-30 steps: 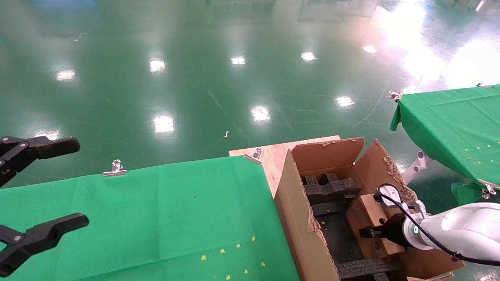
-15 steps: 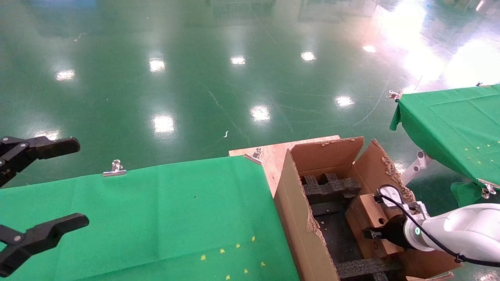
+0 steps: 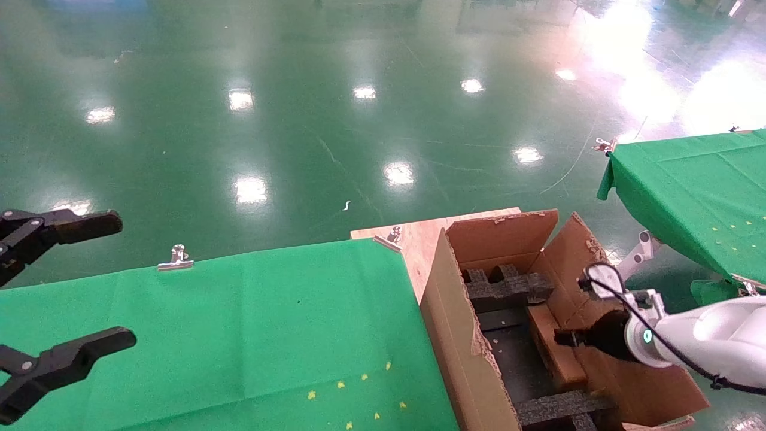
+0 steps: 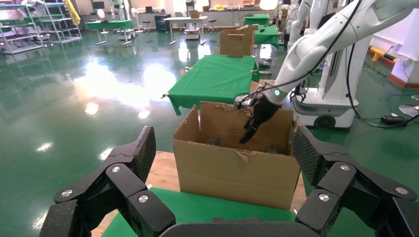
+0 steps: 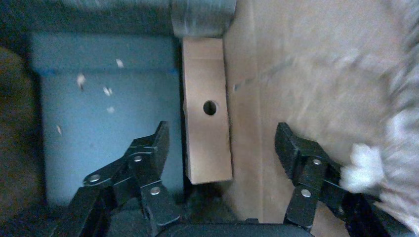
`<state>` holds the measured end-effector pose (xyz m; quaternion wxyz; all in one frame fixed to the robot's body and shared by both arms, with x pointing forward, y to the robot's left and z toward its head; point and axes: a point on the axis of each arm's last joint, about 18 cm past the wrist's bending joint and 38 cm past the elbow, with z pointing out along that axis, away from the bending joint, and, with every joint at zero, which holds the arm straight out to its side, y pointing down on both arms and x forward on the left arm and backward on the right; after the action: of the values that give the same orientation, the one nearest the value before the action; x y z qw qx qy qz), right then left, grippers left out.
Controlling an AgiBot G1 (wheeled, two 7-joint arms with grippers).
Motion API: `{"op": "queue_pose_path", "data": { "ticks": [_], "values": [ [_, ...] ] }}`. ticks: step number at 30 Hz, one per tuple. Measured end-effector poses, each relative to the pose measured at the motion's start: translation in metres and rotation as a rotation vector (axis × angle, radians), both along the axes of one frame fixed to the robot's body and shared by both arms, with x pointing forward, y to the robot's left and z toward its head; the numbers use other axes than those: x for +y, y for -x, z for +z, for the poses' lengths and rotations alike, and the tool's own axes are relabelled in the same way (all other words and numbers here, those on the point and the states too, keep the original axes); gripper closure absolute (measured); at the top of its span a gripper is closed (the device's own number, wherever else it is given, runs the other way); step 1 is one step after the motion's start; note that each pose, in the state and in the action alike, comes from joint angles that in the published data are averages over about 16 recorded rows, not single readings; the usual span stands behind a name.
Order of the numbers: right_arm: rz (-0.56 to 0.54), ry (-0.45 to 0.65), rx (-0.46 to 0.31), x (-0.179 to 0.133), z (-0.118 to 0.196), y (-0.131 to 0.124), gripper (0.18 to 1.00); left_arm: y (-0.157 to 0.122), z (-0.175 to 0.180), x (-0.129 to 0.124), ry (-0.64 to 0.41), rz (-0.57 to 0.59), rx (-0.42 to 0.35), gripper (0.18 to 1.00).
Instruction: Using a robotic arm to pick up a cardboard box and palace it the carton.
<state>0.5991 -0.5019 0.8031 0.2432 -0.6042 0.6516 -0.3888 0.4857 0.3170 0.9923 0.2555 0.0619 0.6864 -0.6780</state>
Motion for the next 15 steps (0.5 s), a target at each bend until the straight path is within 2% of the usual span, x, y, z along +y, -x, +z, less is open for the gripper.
{"op": "queue_pose_path", "data": {
  "ticks": [5,15],
  "values": [
    [0.044,-0.013,-0.064,0.012,0.031,-0.005,0.398,0.0,0.0,0.0,0.0,0.0,0.0,0.183],
    [0.215,-0.077,-0.185,0.061,0.111,-0.015,0.249,0.0,0.0,0.0,0.0,0.0,0.0,0.183]
  ]
}}
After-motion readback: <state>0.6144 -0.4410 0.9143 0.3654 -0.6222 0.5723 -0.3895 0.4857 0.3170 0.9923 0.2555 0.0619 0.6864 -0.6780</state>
